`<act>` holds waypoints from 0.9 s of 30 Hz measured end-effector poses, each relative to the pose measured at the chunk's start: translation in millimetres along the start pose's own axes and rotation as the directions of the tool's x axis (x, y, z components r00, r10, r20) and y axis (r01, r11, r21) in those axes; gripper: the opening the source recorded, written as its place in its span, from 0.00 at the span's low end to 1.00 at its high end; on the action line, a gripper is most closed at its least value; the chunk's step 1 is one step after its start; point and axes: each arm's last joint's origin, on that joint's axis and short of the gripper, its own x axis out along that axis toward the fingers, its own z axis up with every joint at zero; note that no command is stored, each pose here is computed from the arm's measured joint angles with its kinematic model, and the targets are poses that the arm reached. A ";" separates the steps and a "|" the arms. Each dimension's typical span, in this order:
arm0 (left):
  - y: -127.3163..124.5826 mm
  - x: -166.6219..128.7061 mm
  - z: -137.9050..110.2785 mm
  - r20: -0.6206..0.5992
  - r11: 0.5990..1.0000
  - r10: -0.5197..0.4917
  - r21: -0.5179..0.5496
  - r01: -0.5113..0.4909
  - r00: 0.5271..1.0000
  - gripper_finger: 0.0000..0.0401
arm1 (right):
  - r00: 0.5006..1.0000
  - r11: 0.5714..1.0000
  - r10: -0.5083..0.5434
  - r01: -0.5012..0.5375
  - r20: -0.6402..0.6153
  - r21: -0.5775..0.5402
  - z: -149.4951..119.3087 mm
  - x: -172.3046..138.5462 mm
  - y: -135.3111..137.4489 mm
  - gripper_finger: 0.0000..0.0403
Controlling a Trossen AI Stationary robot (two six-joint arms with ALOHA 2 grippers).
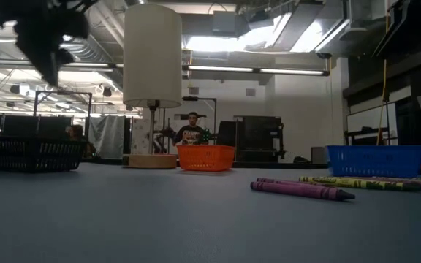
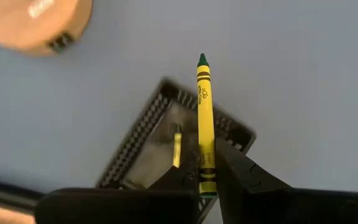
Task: Sort crayons
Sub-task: Put the green crayon into the black basket
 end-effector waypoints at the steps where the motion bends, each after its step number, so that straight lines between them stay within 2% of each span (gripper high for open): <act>1: 0.5 3.6 -5.2 -0.007 1.000 0.001 -0.005 -0.001 1.000 0.04 | 1.000 1.000 0.000 0.000 0.000 0.000 0.0 0.0 0.0 0.30; 4: 1.7 14.0 -16.2 -0.032 1.000 0.005 -0.017 -0.005 0.999 0.04 | 1.000 1.000 0.000 0.000 0.000 0.000 0.0 0.0 0.0 0.30; 7: 3.1 8.2 -11.7 0.012 1.000 0.025 -0.017 -0.025 1.000 0.04 | 1.000 1.000 0.003 -0.003 0.002 0.003 0.3 0.0 0.3 0.30; 11: 4.5 10.8 -14.4 -0.020 0.997 0.072 -0.024 -0.072 0.997 0.04 | 1.000 1.000 0.008 -0.009 0.007 0.011 0.9 0.0 1.0 0.30; 27: 5.2 25.0 -4.3 -0.120 0.998 0.058 -0.021 -0.061 0.991 0.04 | 1.000 1.000 0.008 -0.008 0.007 0.010 0.8 0.1 1.0 0.30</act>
